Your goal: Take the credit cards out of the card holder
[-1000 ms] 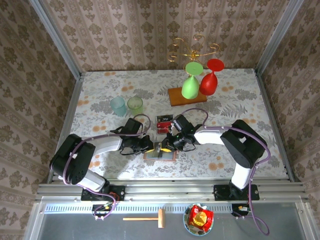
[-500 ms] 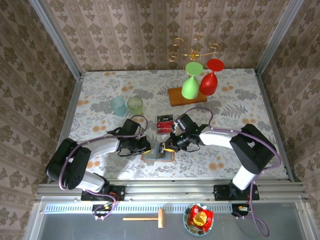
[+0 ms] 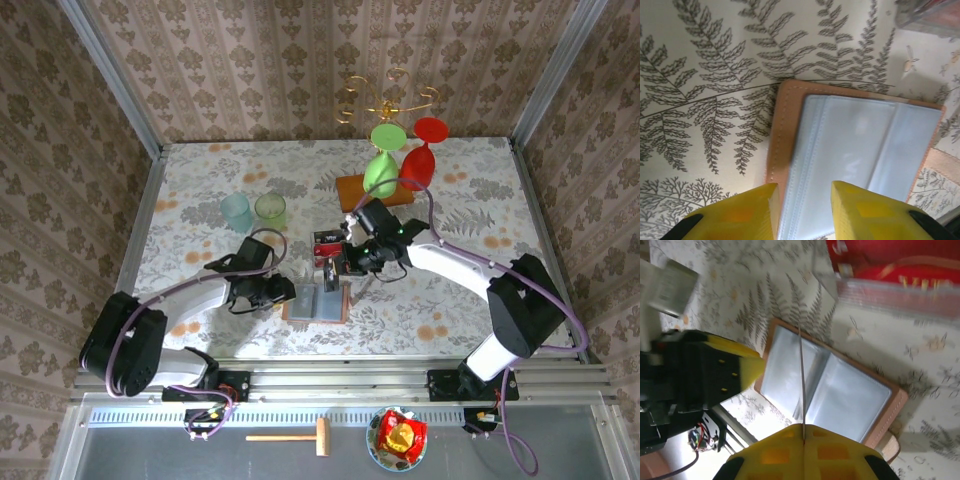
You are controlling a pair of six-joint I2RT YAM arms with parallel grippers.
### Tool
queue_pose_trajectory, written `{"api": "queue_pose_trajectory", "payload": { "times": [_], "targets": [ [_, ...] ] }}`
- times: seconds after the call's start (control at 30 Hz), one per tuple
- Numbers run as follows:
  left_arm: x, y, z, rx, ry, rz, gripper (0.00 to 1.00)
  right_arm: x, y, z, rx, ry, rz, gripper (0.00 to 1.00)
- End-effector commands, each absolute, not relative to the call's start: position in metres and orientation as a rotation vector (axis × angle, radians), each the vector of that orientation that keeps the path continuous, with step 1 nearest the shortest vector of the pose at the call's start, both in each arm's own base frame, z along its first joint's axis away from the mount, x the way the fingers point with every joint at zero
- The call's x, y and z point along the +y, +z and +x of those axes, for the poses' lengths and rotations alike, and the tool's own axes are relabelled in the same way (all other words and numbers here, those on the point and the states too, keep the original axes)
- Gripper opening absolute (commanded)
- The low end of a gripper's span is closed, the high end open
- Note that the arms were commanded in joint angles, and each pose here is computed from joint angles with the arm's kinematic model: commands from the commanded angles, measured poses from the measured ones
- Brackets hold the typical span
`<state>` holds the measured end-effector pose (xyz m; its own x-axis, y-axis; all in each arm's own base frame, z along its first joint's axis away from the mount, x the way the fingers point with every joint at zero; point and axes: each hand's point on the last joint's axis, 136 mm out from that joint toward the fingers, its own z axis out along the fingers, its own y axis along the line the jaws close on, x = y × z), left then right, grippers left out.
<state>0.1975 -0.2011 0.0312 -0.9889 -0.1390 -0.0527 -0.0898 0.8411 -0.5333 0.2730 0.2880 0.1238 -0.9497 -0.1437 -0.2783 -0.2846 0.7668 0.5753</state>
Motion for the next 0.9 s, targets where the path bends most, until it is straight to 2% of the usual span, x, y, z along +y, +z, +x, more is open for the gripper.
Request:
{"api": "queue_pose_trajectory", "payload": {
  "times": [0.0,0.13,0.3,0.6,0.87],
  "targets": [
    [-0.205,0.020,0.189,2.952,-0.907,-0.190,0.33,0.267,0.133,0.276,2.706,0.703,-0.620,0.00],
    [-0.208,0.019,0.184,2.948,-0.945,-0.201,0.33,0.260,0.144,0.290,2.631,0.533,-0.830,0.00],
    [-0.202,0.027,0.186,2.917,-0.927,-0.212,0.33,0.267,0.153,0.297,2.480,0.478,-1.145,0.00],
    [-0.177,0.071,0.220,2.792,-0.914,-0.243,0.35,0.265,0.143,0.318,2.291,0.222,-1.705,0.00],
    [-0.169,0.087,0.242,2.758,-0.948,-0.240,0.35,0.266,0.139,0.350,2.177,0.040,-1.969,0.00]
  ]
}}
